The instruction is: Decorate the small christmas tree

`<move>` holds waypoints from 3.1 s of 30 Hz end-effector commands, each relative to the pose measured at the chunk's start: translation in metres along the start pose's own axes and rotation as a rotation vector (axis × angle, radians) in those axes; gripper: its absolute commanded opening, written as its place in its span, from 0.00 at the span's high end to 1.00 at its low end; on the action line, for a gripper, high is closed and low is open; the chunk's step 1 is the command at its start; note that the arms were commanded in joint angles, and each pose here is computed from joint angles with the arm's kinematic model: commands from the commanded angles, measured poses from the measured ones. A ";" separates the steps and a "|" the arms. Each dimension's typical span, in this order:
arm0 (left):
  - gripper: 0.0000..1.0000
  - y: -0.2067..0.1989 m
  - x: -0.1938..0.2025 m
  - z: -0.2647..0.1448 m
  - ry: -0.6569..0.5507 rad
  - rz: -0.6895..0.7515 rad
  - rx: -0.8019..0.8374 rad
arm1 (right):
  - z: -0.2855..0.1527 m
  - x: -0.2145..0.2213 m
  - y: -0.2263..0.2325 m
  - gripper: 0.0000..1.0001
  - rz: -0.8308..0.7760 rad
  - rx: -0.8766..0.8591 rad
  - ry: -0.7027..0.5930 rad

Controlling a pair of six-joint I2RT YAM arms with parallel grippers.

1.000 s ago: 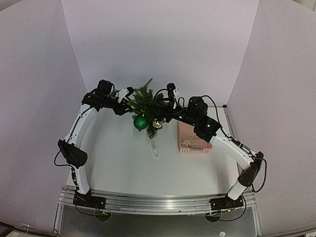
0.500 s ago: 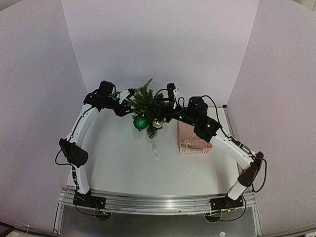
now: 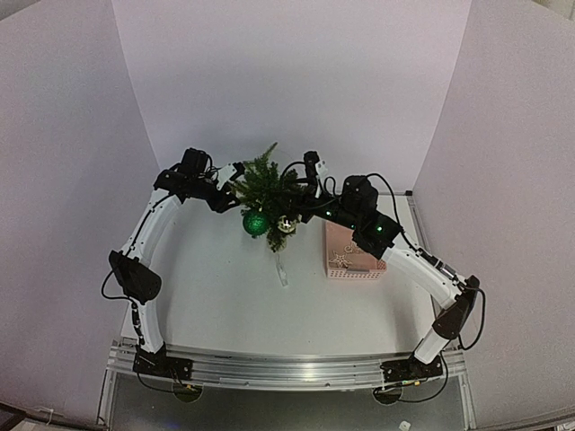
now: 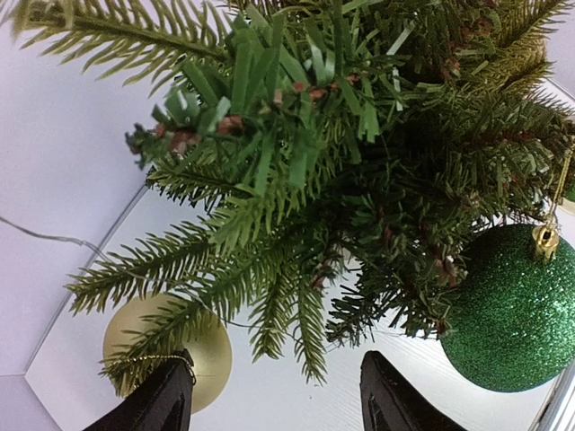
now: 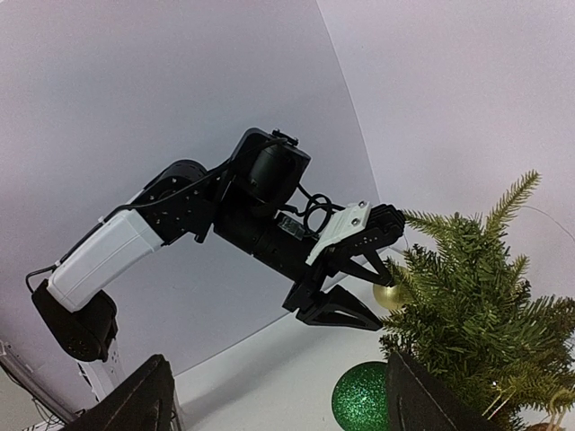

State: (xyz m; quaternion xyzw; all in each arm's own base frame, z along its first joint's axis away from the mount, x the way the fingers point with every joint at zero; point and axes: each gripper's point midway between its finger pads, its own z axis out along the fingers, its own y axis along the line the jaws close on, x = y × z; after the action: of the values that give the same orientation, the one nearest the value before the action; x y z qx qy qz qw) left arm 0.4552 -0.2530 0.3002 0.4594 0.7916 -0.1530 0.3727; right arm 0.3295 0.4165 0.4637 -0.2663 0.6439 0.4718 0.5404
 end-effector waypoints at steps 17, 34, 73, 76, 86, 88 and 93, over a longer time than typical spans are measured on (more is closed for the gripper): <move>0.34 0.009 -0.021 -0.018 -0.062 -0.007 -0.071 | -0.011 -0.027 0.015 0.21 -0.030 -0.030 -0.060; 0.29 0.018 -0.028 -0.027 -0.124 -0.050 -0.066 | -0.012 -0.028 0.016 0.22 -0.027 -0.031 -0.061; 0.27 0.025 -0.040 -0.056 -0.200 -0.073 -0.067 | -0.012 -0.030 0.017 0.22 -0.031 -0.038 -0.064; 0.27 0.025 -0.043 -0.059 -0.214 -0.074 -0.066 | -0.012 -0.030 0.018 0.22 -0.031 -0.040 -0.065; 0.24 0.022 -0.047 -0.067 -0.243 -0.085 -0.037 | -0.012 -0.028 0.015 0.22 -0.023 -0.029 -0.062; 0.22 0.023 -0.047 -0.072 -0.250 -0.090 -0.037 | -0.012 -0.026 0.011 0.21 -0.010 -0.001 -0.052; 0.13 0.020 -0.050 -0.091 -0.288 -0.099 -0.016 | -0.020 -0.020 -0.020 0.21 0.014 0.184 -0.014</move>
State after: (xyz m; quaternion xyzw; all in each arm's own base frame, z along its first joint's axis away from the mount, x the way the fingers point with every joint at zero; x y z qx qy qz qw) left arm 0.4648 -0.2287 0.3504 0.3926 0.7843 -0.2122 0.4310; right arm 0.3354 0.4128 0.4573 -0.2533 0.6622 0.4558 0.5382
